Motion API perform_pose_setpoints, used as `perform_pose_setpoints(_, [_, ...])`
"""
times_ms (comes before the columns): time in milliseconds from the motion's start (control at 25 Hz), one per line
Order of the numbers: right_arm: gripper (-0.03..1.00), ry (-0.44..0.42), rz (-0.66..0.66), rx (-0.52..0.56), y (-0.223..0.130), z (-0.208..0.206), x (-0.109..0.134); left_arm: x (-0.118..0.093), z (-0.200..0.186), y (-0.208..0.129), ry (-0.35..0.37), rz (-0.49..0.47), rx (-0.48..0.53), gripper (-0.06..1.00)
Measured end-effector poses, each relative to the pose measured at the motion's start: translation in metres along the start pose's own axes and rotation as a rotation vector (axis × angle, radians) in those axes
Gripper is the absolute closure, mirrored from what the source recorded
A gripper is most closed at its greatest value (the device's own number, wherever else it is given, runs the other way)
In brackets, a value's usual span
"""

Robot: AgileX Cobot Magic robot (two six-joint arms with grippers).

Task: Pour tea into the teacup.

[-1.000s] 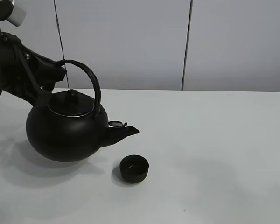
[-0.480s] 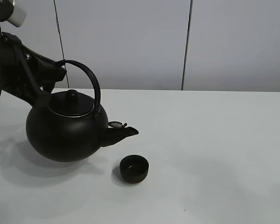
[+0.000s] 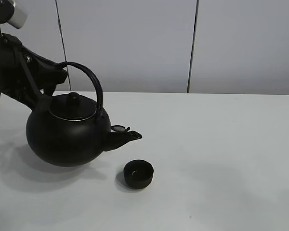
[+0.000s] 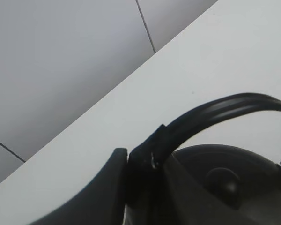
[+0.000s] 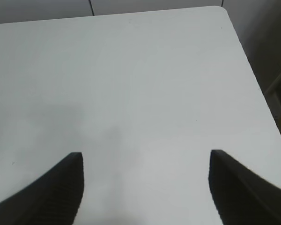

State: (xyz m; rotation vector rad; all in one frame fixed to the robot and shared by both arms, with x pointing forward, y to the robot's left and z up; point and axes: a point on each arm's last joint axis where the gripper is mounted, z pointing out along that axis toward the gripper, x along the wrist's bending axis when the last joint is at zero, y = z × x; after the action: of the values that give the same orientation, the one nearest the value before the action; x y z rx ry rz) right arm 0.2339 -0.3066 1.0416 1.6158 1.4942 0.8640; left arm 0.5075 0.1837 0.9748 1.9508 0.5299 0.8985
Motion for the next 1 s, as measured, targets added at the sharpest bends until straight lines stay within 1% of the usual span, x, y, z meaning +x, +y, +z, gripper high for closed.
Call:
perform_pose_setpoints(640, [0.45,0.000,0.000,0.000,0.0000,0.0000,0.0000,0.0006,-0.0001,-0.0003,0.002,0.019,0.001,0.81])
perform_pose_setpoints(1000, [0.45,0.000,0.000,0.000,0.0000,0.0000,0.0000,0.0006,-0.0001,-0.0003,0.002,0.049,0.001,0.81])
